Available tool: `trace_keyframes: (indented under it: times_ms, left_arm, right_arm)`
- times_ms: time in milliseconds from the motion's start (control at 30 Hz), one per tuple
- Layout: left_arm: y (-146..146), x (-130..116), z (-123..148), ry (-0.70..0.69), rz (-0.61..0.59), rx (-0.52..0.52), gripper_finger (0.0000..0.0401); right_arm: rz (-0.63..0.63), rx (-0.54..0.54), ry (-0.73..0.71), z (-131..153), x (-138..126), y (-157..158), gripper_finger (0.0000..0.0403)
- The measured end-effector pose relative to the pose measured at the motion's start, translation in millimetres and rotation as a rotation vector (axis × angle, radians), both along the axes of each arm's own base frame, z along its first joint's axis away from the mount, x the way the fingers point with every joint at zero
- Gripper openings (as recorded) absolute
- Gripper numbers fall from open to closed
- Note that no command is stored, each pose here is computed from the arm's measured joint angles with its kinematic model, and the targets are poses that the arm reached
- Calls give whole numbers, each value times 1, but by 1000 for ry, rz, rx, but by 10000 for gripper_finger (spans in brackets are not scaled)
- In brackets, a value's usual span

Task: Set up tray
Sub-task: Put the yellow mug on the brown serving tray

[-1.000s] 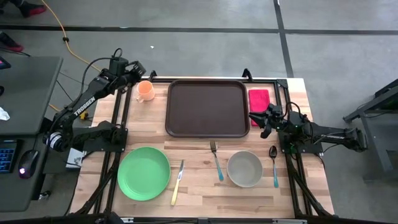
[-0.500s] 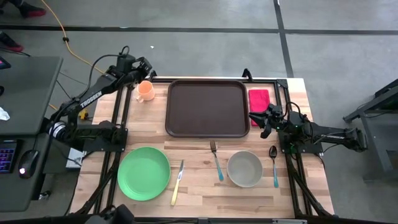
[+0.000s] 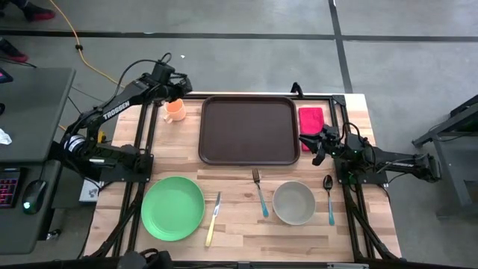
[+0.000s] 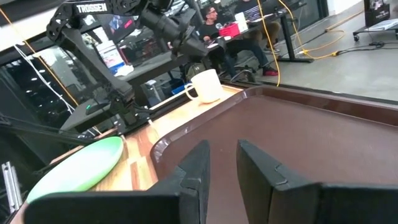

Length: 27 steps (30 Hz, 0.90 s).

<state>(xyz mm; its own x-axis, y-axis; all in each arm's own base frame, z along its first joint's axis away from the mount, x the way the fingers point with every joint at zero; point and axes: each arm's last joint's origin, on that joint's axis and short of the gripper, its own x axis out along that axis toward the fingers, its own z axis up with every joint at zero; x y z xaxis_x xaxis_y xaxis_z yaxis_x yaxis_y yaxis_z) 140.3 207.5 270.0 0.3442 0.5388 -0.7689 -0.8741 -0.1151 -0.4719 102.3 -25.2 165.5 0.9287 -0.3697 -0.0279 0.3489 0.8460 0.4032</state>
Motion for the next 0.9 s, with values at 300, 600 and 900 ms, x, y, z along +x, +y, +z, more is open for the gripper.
trace_keyframes:
  times_ms: [300,600,900]
  left_arm:
    - [-6,-4,-5,73,-36,-65,92]
    - [-8,-2,-5,12,-55,-106,92]
    - [-18,10,-6,110,-186,-56,92]
  right_arm:
    - [0,2,5,-1,0,0,57]
    - [0,0,5,-1,0,0,57]
    - [0,1,18,-2,0,0,57]
